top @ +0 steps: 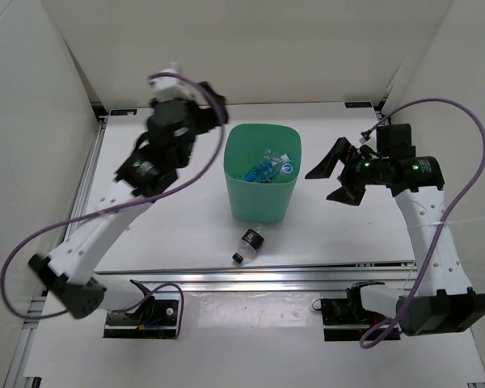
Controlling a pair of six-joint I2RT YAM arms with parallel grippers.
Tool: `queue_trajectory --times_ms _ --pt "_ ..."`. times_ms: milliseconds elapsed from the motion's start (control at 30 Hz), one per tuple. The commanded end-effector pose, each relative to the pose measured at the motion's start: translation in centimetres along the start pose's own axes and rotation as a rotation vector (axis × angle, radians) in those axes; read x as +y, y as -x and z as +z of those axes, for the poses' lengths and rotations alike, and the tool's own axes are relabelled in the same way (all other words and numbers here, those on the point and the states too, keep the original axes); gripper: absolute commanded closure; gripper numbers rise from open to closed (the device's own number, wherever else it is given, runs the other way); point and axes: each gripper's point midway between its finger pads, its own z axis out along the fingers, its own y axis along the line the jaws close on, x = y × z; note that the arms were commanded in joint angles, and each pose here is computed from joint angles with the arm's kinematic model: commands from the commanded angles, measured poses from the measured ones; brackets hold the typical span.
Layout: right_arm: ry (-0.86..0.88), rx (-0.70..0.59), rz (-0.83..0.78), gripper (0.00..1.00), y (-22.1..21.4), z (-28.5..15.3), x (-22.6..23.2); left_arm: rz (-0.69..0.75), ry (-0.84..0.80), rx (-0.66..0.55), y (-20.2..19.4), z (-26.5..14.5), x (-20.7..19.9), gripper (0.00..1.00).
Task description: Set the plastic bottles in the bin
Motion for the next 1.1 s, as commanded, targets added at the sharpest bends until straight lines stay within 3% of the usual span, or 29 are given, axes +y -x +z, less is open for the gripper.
queue_trajectory --times_ms 0,33,100,133,200,267,300,367,567,767,1067 --pt "0.022 0.166 0.188 0.00 -2.7 1.5 -0.6 -0.083 0.232 -0.219 7.0 -4.6 7.9 0.00" --pt "-0.011 0.187 0.247 0.00 -3.0 2.2 -1.5 -0.068 0.324 -0.202 4.7 -4.7 10.7 0.00" --pt "-0.016 0.172 0.291 0.00 -4.3 3.6 -3.5 -0.113 0.386 -0.238 4.5 -6.9 13.7 0.00" --pt "-0.015 0.198 0.326 0.00 -5.5 4.3 -3.4 -0.094 0.433 -0.199 1.5 -7.1 15.7 0.00" --pt "-0.061 0.217 0.323 0.00 -6.9 5.9 -4.5 -0.157 0.453 -0.232 0.9 -9.3 17.6 0.00" --pt "-0.056 0.218 0.319 0.00 -8.3 7.8 -4.5 -0.158 0.502 -0.201 -2.7 -10.3 19.9 0.00" --pt "-0.018 0.088 0.270 0.00 -6.8 8.7 -3.8 -0.205 0.496 -0.232 -2.6 -11.5 20.4 0.00" --pt "-0.019 0.063 0.242 0.00 -9.1 10.8 -4.2 -0.206 0.526 -0.202 -5.2 -12.3 22.0 0.00" --pt "-0.146 0.129 0.269 0.00 -11.2 15.7 -5.3 -0.263 0.594 -0.162 -9.0 -13.6 24.2 0.00" --pt "-0.244 0.201 0.169 0.00 -12.8 20.8 -6.2 -0.392 0.777 -0.146 -13.2 -15.3 27.4 0.00" --pt "-0.288 0.307 0.174 0.00 -15.5 23.2 -7.6 -0.450 0.836 -0.117 -15.4 -17.8 28.9 0.00"
